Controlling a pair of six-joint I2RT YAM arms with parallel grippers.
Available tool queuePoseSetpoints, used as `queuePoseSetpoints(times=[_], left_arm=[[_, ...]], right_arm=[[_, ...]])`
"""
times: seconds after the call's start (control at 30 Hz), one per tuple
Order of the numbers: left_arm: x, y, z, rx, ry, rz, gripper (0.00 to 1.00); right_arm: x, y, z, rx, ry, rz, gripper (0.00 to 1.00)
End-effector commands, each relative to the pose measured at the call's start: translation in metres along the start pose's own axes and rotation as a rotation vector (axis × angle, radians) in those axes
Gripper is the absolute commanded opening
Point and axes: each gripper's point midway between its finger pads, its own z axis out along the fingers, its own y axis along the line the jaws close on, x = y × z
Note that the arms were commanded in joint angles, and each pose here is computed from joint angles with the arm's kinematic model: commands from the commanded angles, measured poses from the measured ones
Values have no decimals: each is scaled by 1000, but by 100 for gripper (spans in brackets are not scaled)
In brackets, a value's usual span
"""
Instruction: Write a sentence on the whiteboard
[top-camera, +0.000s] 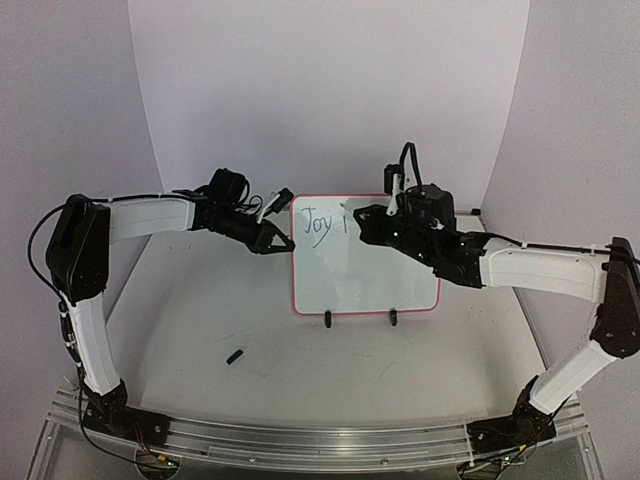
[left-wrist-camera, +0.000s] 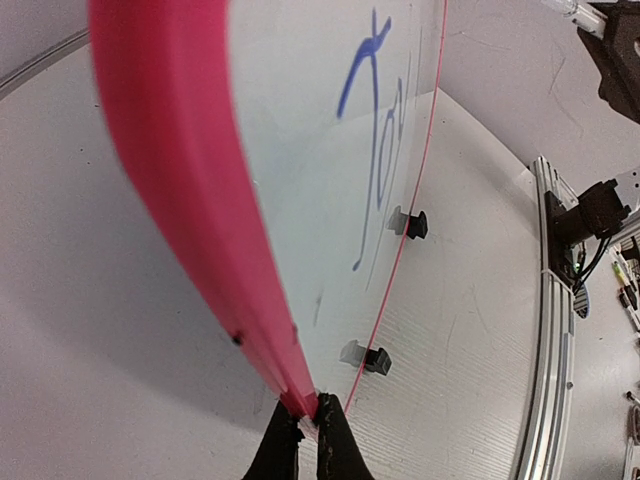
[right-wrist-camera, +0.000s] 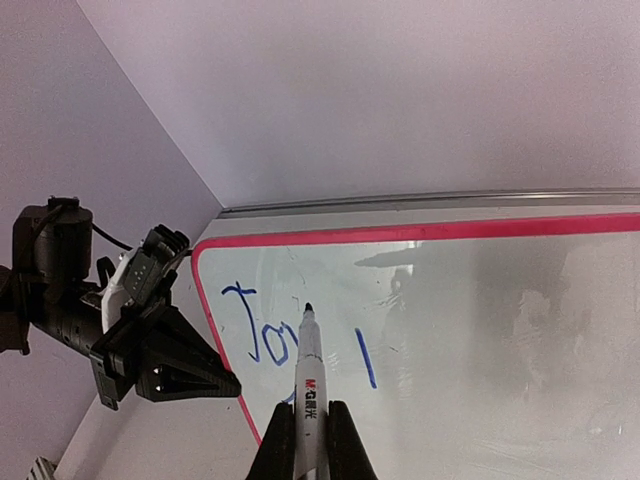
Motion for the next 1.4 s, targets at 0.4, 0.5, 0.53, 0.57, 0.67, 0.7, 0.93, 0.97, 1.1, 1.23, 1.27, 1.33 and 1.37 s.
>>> queuePoseSetpoints(times=[0.4, 0.5, 0.53, 0.57, 0.67, 0.7, 0.93, 0.97, 1.1, 1.23, 1.27, 1.33, 1.37], left_arm=[[9, -8, 2, -20, 59, 57, 0], [9, -8, 3, -19, 60, 58, 0], [9, -8, 3, -19, 61, 59, 0], [9, -8, 3, -19, 61, 59, 0], [10, -8, 3, -20, 63, 58, 0], [11, -8, 4, -20, 63, 58, 0], [11, -5, 5, -29, 66, 45, 0], [11, -5, 5, -29, 67, 44, 0], [11, -4, 6, -30, 69, 42, 0], [11, -4, 5, -31, 68, 42, 0], [11, -4, 5, -32, 69, 42, 0], [12, -4, 5, -33, 71, 41, 0], [12, -4, 5, -34, 71, 42, 0]], right_arm=[[-4, -11, 17, 82, -20, -19, 0], [-2, -13, 20, 91, -13, -21, 0], [-1, -13, 21, 94, -11, -22, 0], [-1, -14, 21, 96, -11, -23, 0], [-2, -15, 20, 101, -15, -23, 0], [-3, -14, 20, 100, -17, -24, 0], [-22, -2, -7, 23, -68, -30, 0], [-22, -2, -10, 22, -70, -31, 0], [-14, -15, -19, 70, -43, -35, 0], [-1, -23, -18, 95, -15, -28, 0], [2, -24, -17, 97, -8, -25, 0], [8, -26, -16, 97, 9, -23, 0], [11, -27, -16, 99, 17, -22, 0]])
